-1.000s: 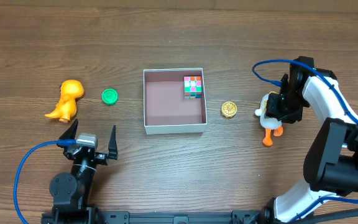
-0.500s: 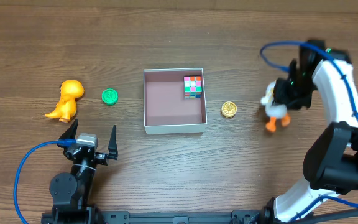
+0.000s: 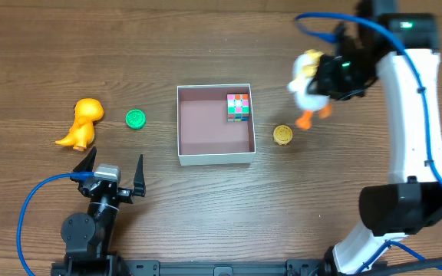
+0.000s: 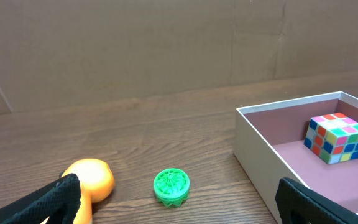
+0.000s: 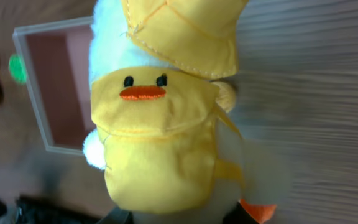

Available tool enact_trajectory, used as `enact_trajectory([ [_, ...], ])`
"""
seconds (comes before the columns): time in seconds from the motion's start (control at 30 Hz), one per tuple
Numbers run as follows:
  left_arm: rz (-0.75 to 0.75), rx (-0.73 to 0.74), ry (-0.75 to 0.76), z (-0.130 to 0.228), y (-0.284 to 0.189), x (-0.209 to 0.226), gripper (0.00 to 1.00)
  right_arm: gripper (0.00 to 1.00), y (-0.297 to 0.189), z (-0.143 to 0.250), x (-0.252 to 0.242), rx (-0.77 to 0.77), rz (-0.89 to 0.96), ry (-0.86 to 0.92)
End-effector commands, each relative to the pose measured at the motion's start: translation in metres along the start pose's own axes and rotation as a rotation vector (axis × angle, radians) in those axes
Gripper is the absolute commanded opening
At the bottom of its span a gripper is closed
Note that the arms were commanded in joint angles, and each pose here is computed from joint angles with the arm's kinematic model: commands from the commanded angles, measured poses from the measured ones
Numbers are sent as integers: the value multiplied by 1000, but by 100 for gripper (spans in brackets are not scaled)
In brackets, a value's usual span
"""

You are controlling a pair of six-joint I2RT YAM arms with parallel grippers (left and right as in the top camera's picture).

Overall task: Pack container
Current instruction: 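Carry the duck with the right gripper into the box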

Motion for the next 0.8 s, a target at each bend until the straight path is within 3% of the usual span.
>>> enact_trajectory([
  [0.0, -12, -2, 9, 1, 0, 1, 100, 20, 6, 19, 39, 27, -34, -110],
  [0.4, -12, -2, 9, 1, 0, 1, 100, 24, 47, 43, 90, 88, 52, -268],
  [0.77, -12, -2, 9, 1, 0, 1, 100, 25, 104, 20, 96, 148, 92, -184],
])
Point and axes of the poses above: each gripper's point midway between its finger pads, its own y axis out along the fingers, its own x axis along the line the jaws close on, z = x × y, the point moved 10 cm from there along -y, back along the fingers, and after that the axes turned 14 degrees about y, right-handed, at the moved point
